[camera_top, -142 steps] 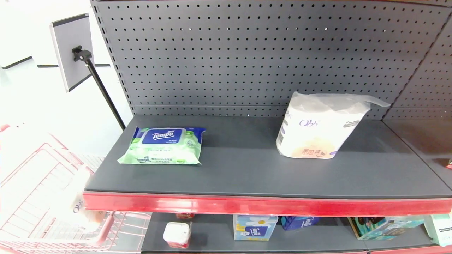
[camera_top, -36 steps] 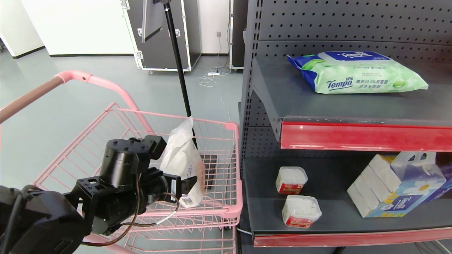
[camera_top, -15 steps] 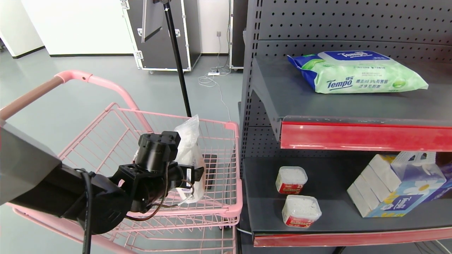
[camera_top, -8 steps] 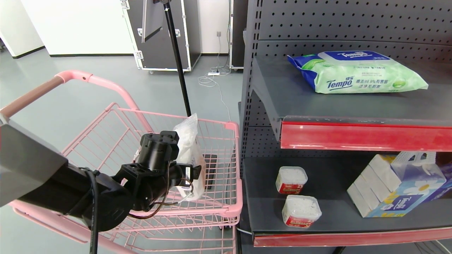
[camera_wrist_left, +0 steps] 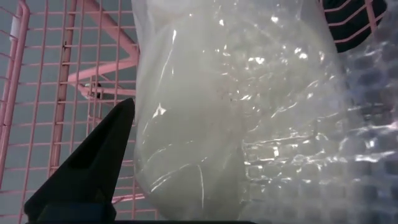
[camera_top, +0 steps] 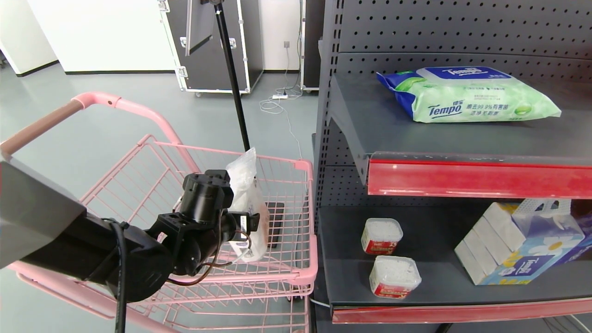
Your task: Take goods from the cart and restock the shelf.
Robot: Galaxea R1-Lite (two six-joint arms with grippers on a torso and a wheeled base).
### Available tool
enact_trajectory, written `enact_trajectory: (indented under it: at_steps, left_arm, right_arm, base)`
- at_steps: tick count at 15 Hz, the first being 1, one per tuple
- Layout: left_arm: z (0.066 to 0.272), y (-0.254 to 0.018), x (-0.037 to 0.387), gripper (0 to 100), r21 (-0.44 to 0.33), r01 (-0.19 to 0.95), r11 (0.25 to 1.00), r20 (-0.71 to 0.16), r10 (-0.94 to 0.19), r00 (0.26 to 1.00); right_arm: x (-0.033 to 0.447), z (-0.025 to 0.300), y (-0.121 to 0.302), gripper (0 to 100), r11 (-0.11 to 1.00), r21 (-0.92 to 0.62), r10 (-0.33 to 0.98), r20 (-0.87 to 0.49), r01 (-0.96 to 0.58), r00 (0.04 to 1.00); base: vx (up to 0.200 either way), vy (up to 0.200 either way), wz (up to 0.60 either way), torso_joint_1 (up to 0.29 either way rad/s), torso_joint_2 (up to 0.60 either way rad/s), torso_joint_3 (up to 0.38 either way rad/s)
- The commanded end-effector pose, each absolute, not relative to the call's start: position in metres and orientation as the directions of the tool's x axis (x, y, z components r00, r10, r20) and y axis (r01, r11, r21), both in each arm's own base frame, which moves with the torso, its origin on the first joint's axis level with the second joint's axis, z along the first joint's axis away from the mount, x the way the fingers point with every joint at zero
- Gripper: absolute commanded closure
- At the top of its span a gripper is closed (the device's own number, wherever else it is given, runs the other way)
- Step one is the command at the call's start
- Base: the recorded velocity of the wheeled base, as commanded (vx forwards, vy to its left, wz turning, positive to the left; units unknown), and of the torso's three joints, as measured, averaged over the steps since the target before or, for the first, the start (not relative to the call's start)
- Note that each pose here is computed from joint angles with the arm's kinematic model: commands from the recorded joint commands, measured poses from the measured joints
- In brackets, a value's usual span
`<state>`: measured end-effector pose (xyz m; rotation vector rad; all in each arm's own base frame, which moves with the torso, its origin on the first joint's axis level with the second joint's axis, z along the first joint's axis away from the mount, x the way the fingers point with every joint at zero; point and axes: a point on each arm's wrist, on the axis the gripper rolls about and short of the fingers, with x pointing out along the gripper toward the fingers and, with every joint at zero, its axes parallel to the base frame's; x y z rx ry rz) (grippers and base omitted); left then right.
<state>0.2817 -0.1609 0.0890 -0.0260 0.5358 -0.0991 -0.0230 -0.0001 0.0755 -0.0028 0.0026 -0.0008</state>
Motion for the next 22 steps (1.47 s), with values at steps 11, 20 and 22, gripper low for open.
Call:
enact_trajectory:
  at_steps: [11,20,22]
  left_arm:
    - [0.09,-0.165,0.287,0,-0.029,0.055,0.998,-0.506,-0.062,0.861]
    - [0.081,-0.168,0.289,100,-0.019,0.048,0.999,-0.524,-0.051,0.85]
    - [0.081,-0.167,0.287,100,-0.023,0.057,0.998,-0.527,-0.061,0.848]
  right_arm:
    - [-0.023,0.075,0.0,0,1.0,-0.003,0.0,-0.003,0.0,1.0]
    - [-0.023,0.075,0.0,0,1.0,-0.003,0.0,-0.003,0.0,1.0]
    - [-0.023,0.075,0.0,0,1.0,-0.003,0.0,-0.003,0.0,1.0]
  base:
    - [0.0,0.0,0.0,0.0,0.0,0.0]
    - [0.0,0.0,0.0,0.0,0.0,0.0]
    - [0.0,0.0,0.0,0.0,0.0,0.0]
